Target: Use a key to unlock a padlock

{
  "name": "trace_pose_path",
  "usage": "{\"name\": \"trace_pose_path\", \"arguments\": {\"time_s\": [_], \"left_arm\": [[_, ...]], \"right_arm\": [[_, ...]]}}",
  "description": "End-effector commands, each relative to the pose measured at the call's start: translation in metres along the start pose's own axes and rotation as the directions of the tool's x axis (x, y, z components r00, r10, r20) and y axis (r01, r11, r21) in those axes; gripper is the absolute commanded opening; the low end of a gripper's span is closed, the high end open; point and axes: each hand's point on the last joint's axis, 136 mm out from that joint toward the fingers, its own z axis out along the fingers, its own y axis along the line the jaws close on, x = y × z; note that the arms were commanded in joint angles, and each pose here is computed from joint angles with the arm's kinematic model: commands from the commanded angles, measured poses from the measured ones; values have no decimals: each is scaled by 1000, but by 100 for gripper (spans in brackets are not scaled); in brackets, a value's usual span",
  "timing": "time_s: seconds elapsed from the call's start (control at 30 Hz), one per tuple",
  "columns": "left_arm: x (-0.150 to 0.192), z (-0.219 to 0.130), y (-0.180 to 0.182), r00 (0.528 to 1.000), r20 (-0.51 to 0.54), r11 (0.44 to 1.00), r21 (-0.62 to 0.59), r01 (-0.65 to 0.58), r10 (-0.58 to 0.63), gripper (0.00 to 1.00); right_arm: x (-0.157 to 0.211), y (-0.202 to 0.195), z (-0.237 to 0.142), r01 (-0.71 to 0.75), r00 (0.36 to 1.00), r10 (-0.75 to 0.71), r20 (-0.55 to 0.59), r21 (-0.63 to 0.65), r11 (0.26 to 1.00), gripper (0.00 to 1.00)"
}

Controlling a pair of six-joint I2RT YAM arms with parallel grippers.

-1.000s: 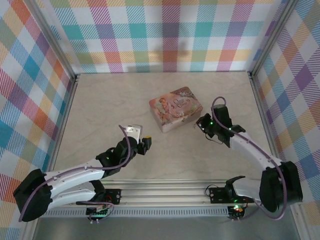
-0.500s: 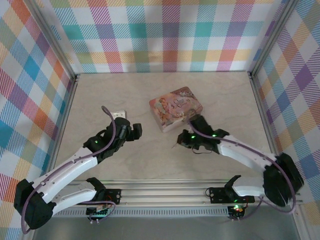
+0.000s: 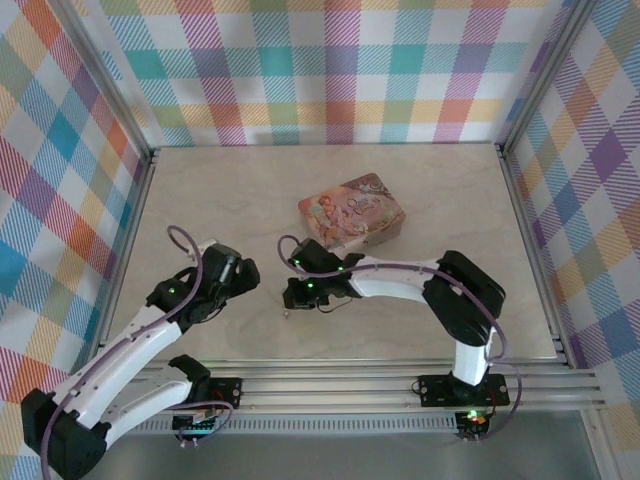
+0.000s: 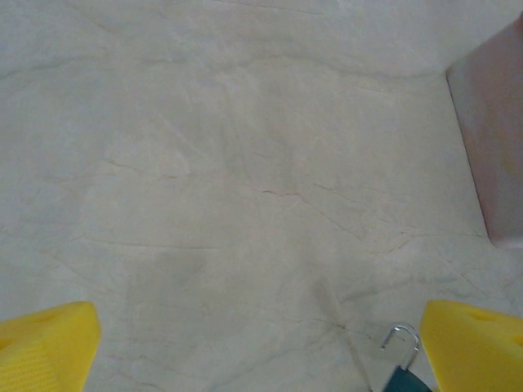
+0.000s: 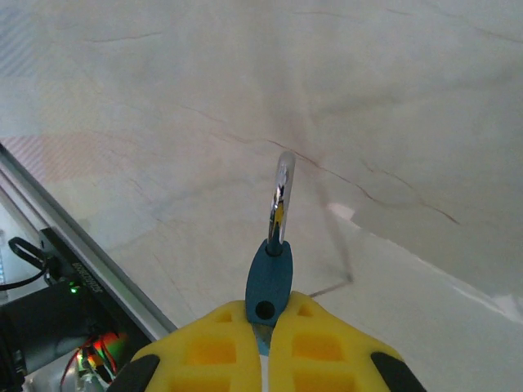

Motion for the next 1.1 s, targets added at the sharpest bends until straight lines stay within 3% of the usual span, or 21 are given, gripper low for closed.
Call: {"name": "trace_pose_path", "arguments": {"time_s": [0.0,0.23,0.63,0.93,1.07], "left_arm": [[8,-4,26,999,4,996,-74,49,-49,100],[8,-9,38,998,32,994,-98,51,-48,100],[6,-5,32,999,32,996,-83,19,-17,100],[8,-1,19,999,31,1000,-1,-20,20,100],[-2,-5,9,994,71,996,40,-82,79,100]], "right_arm": [[4,16,11,49,996,-52,-74,-49,998,0],[10,19,26,53,987,-58,-151,-40,998,0],[13,19,28,51,980,-56,-192,-28,998,23],[8,24,-5,91,990,-91,-103,-7,996,33],[-2,24,-40,177,984,-177,-4,70,982,36]]}}
